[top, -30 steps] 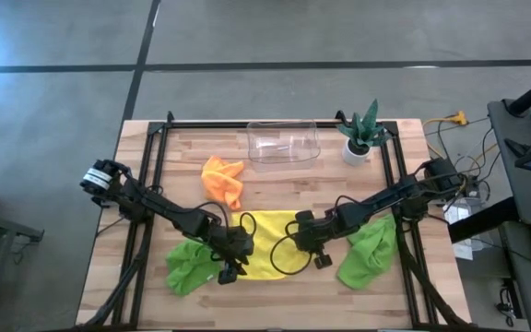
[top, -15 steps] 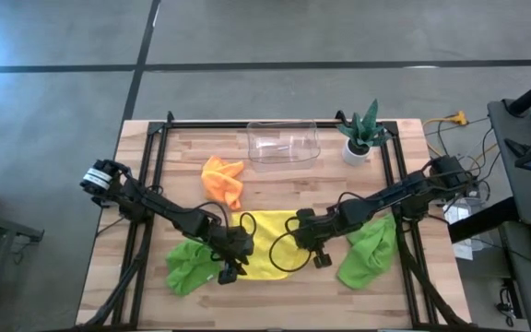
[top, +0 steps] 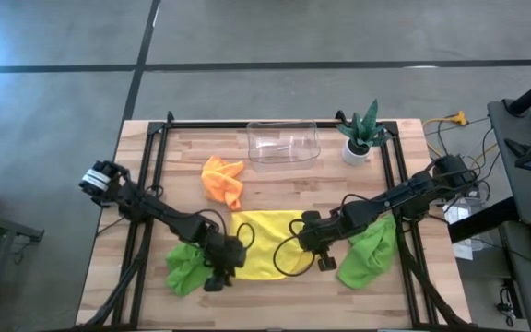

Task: Fold microfiber towels
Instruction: Fold the yellow microfiber towel

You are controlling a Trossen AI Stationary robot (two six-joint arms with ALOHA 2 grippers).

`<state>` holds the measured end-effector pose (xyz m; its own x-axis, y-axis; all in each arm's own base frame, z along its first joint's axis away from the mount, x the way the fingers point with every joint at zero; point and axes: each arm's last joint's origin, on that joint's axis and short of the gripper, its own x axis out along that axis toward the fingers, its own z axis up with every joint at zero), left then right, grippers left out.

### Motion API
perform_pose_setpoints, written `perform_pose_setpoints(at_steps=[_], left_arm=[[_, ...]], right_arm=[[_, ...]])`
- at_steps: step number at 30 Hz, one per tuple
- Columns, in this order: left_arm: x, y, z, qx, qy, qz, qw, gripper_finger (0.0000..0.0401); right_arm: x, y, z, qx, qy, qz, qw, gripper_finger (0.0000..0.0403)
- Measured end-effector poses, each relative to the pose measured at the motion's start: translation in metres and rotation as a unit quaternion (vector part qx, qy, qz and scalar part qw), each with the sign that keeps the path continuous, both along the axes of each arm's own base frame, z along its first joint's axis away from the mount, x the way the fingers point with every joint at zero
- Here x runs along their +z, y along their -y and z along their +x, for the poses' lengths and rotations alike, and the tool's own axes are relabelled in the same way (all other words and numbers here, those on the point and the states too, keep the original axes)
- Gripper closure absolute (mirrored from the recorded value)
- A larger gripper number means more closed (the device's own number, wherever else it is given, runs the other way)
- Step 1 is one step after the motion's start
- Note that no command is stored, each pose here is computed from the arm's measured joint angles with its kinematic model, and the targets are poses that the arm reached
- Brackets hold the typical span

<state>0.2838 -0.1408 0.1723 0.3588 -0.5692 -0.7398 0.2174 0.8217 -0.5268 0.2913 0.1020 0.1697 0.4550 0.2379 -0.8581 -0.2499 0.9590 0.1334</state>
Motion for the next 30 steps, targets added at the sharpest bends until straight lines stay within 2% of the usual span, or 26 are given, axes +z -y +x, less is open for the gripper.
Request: perform_pose_setpoints(at_steps=[5, 12, 23, 26, 30], left_arm=[[-0.004, 0.004, -0.006, 0.018, 0.004, 0.059, 0.998, 0.0239], [-0.005, 0.004, -0.005, 0.017, 0.041, 0.110, 0.993, 0.0239], [-0.016, 0.014, 0.000, -0.013, 0.054, 0.137, 0.989, 0.0245], [-0.012, 0.015, 0.004, -0.014, 0.073, 0.157, 0.985, 0.0276], [-0.006, 0.015, 0.007, -0.031, 0.078, 0.184, 0.979, 0.0365]], right_arm=[[0.000, 0.000, 0.000, 0.000, 0.000, 0.000, 1.000, 0.0395], [0.000, 0.000, 0.000, -0.004, 0.000, 0.000, 1.000, 0.0395], [0.000, 0.000, 0.000, -0.014, -0.003, 0.005, 1.000, 0.0395], [0.000, 0.000, 0.000, -0.017, -0.004, 0.006, 1.000, 0.0395], [0.000, 0.000, 0.000, -0.017, -0.005, 0.007, 1.000, 0.0394]])
